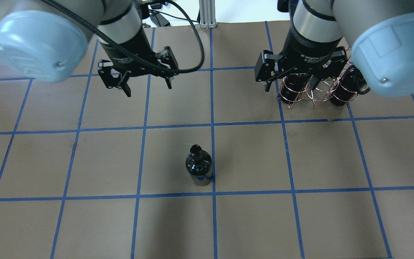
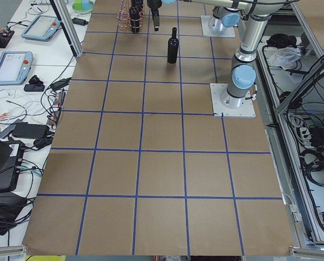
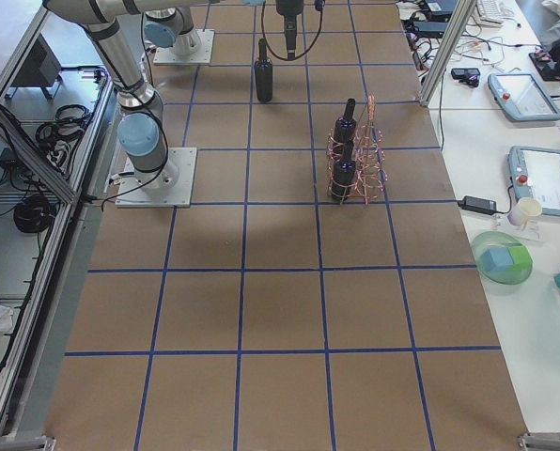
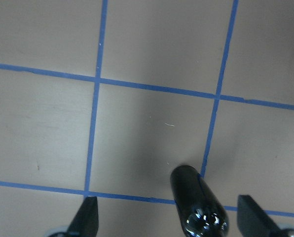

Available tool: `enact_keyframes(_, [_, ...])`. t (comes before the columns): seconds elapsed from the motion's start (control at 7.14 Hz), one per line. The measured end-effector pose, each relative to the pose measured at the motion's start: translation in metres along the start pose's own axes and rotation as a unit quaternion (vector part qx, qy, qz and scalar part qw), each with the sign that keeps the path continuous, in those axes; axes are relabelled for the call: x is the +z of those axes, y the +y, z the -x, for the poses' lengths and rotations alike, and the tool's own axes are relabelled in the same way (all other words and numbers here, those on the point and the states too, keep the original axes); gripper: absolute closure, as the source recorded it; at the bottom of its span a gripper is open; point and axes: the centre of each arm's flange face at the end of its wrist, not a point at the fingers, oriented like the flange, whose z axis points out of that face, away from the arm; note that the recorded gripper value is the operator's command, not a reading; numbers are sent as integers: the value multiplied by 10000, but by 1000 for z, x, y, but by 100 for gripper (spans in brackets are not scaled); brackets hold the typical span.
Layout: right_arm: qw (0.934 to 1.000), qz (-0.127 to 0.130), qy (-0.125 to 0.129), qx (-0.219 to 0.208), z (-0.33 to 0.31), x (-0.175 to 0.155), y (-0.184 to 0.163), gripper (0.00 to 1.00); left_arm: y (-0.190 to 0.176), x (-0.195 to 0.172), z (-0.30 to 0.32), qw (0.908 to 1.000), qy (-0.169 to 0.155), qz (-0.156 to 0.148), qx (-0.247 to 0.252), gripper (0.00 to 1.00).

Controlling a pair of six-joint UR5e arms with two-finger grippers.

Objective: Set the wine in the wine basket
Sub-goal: 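Retract the left gripper while the right gripper reaches down to the bottle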

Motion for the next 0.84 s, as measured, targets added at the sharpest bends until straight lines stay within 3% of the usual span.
enact_keyframes(0.28, [9998,-211,-63,12,60,11,13,0,-39,-9,79,9999,-28,-88,-128,0])
enact_keyframes(0.56, [9987,-453,-214,-51,123,29,26,0,-51,-13,111,9997,-93,-177,-110,0])
enact_keyframes(0.84, [9989,-407,-129,-209,166,50,46,0,-47,-13,115,9995,-221,-198,-84,0])
